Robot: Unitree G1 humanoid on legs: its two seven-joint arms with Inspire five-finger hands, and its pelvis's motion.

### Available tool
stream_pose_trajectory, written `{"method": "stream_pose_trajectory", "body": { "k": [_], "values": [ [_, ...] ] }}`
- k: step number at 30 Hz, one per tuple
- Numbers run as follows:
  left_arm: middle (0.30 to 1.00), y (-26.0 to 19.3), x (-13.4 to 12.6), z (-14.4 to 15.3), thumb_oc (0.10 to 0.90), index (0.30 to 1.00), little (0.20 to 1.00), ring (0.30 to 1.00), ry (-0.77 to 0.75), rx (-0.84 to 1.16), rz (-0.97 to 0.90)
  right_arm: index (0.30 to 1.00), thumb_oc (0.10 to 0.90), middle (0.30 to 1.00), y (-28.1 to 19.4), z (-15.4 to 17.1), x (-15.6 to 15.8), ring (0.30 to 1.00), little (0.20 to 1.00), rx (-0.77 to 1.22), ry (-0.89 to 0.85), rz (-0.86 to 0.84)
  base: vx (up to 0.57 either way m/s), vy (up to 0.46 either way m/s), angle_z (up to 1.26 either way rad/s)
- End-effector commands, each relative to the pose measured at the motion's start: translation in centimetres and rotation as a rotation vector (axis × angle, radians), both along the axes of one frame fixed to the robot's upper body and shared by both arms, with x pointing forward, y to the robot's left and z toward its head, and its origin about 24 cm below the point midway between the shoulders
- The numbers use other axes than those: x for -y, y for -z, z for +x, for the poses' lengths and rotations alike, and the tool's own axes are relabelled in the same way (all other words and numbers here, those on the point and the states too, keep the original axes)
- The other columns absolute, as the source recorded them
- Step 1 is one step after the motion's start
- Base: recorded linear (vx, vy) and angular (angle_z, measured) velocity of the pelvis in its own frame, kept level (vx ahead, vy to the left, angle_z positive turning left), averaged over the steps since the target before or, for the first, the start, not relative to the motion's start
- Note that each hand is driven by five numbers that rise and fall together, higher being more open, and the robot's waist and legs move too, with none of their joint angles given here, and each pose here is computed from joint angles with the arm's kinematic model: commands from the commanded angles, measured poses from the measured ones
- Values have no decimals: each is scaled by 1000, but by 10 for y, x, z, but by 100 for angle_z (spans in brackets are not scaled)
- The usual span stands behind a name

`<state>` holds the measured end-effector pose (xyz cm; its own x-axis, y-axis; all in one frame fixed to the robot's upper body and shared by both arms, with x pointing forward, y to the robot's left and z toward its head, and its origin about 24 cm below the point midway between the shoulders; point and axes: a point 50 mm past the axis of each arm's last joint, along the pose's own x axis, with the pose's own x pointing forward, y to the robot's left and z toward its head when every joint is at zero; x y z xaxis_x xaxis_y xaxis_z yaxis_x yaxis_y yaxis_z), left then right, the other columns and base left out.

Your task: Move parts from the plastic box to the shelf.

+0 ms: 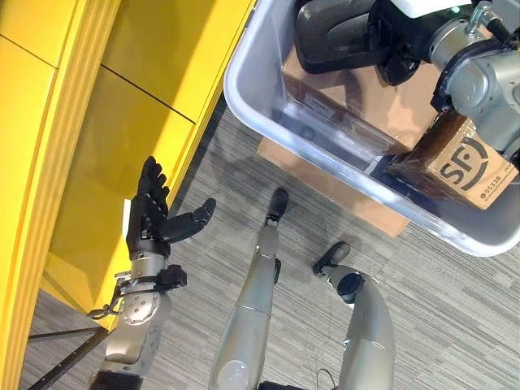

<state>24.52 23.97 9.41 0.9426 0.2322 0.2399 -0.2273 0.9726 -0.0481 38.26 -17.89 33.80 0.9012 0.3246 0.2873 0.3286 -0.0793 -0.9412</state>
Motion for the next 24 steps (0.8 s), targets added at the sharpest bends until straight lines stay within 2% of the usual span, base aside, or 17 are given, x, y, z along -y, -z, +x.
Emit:
{"method": "stream_pose_trajectory", "body": {
  "k": [1, 7, 8, 20, 24],
  "values": [
    [1000, -25, -5, -2, 900, 1000, 1000, 1000, 15, 125, 16, 300, 400, 300, -43, -25, -19, 300, 300, 116, -186, 117, -63, 15, 1],
    [1000, -18, -9, -3, 900, 1000, 1000, 1000, 35, 82, 41, 300, 400, 300, -24, -35, -13, 300, 300, 5, -272, 186, -22, -1, -6],
    [1000, -20, -10, -5, 900, 1000, 1000, 1000, 42, 87, 40, 300, 400, 300, -17, -42, -16, 300, 300, -40, -332, 219, -1, 7, -11],
    [1000, -12, -21, -14, 900, 1000, 1000, 1000, 47, 23, 95, 300, 400, 300, 6, -57, 9, 300, 300, -199, -357, 316, -27, 12, -4],
    [1000, -18, -29, -15, 900, 1000, 1000, 1000, 15, 33, 185, 300, 400, 300, 14, -62, 20, 300, 300, -246, -346, 341, -1, 3, -1]
  ]
}}
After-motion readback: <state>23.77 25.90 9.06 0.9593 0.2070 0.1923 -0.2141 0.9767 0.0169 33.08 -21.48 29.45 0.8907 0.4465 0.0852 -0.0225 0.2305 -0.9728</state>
